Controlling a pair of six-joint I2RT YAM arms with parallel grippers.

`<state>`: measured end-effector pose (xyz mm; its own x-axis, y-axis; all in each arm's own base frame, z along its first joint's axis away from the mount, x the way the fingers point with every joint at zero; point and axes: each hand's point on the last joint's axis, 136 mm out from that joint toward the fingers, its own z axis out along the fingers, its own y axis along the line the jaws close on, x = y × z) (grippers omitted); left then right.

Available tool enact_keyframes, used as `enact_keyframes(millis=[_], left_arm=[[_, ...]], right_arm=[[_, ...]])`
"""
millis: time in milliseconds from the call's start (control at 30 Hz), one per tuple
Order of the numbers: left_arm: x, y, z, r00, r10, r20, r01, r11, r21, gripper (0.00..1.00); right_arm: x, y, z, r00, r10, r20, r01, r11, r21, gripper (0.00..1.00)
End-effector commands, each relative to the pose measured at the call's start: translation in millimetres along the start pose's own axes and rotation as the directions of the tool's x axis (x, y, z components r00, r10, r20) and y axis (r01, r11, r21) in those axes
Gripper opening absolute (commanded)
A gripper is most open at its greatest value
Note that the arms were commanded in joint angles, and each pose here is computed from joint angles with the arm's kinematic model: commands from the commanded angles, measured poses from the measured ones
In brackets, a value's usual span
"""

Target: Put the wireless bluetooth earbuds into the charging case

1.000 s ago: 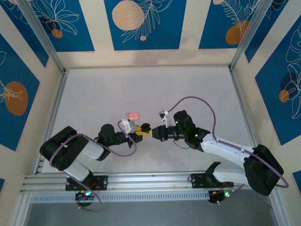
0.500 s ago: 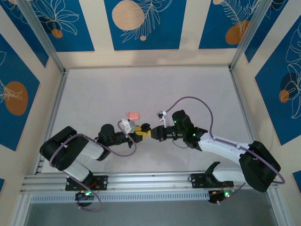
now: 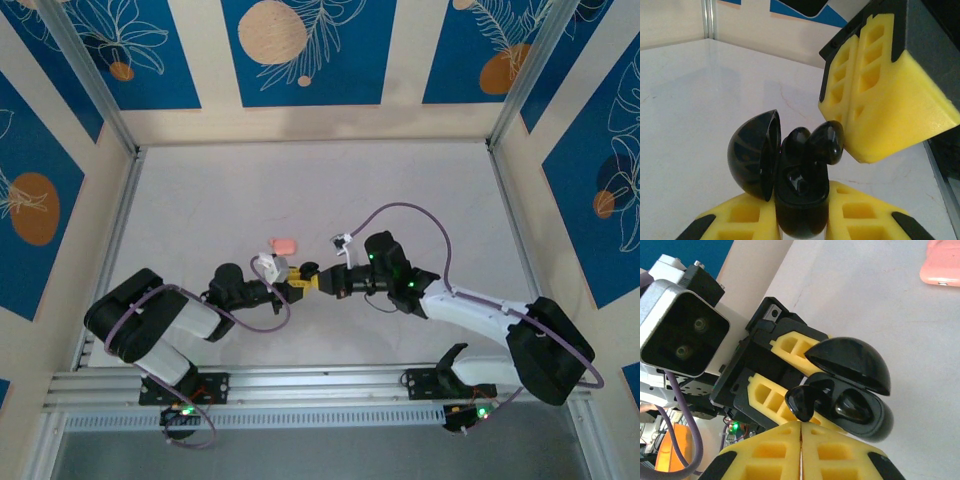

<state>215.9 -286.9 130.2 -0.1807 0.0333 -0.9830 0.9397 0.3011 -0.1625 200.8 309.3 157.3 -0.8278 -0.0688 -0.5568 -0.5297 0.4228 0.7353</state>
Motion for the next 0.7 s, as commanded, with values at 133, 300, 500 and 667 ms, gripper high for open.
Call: enact_keyframes(millis=[133, 300, 500, 667], left_arm=[[-13, -8, 1, 0.999, 0.043, 0.031, -0.044, 0.998, 0.035, 0.20], [-14, -8, 1, 0.998, 0.050, 0.024, -0.050, 0.998, 0.033, 0.21], [-14, -8, 0, 0.999, 0.051, 0.020, -0.051, 0.998, 0.030, 0.21], [-14, -8, 0, 0.999, 0.051, 0.019, -0.052, 0.998, 0.027, 0.21]], right_arm=[[-8, 10, 6, 1.000, -0.019, 0.000, 0.019, 0.999, -0.031, 0.09], [-4, 1, 6, 1.000, 0.000, -0.008, 0.000, 1.000, 0.004, 0.09], [-4, -4, 3, 1.000, 0.009, -0.003, -0.009, 0.999, 0.032, 0.10], [0, -6, 0, 1.000, 0.014, -0.007, -0.013, 0.999, 0.047, 0.11]])
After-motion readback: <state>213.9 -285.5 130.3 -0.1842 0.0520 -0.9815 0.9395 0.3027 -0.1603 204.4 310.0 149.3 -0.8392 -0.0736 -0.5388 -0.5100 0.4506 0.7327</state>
